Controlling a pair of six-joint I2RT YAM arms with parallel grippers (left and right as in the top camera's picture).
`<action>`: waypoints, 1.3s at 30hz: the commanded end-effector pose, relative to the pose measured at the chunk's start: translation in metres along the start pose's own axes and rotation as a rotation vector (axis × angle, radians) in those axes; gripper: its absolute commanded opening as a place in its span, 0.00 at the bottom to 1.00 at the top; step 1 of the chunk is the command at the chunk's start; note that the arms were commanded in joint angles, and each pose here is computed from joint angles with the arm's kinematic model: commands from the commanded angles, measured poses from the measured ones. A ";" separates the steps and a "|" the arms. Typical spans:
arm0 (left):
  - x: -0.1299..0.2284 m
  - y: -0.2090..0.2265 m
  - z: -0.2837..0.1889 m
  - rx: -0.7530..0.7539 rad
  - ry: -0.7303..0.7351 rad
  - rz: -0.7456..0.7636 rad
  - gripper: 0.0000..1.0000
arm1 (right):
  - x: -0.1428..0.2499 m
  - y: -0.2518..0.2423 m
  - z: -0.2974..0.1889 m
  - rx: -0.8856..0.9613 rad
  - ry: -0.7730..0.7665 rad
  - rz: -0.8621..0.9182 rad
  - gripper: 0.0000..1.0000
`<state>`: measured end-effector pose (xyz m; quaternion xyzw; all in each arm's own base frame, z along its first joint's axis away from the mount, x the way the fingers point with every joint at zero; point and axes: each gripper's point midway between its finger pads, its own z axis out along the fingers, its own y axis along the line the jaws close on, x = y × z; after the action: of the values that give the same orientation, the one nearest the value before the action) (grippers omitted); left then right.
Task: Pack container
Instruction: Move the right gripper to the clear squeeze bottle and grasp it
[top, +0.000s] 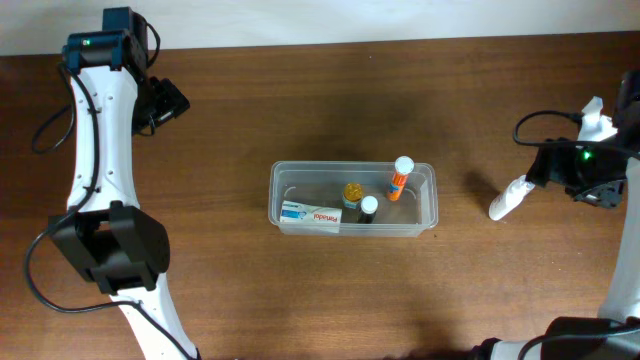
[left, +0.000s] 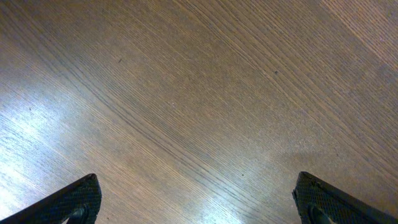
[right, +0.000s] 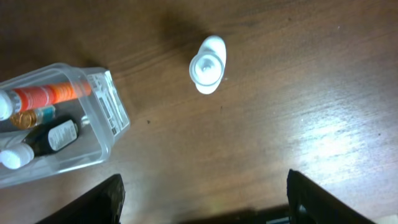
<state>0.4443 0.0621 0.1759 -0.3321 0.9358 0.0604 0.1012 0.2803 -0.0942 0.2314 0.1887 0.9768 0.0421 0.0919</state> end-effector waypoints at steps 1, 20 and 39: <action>-0.005 0.004 -0.015 0.011 -0.038 0.003 0.99 | -0.001 0.001 0.000 -0.025 -0.016 -0.009 0.75; -0.005 0.004 -0.015 0.011 -0.038 0.003 0.99 | -0.025 -0.009 0.034 0.004 0.023 -0.001 0.82; -0.005 0.004 -0.015 0.011 -0.038 0.003 0.99 | -0.026 -0.016 0.102 -0.001 0.150 0.075 0.82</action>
<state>0.4444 0.0621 0.1759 -0.3321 0.9358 0.0604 0.1013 0.3249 -0.1140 0.1485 0.2100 0.9754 0.0573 0.0337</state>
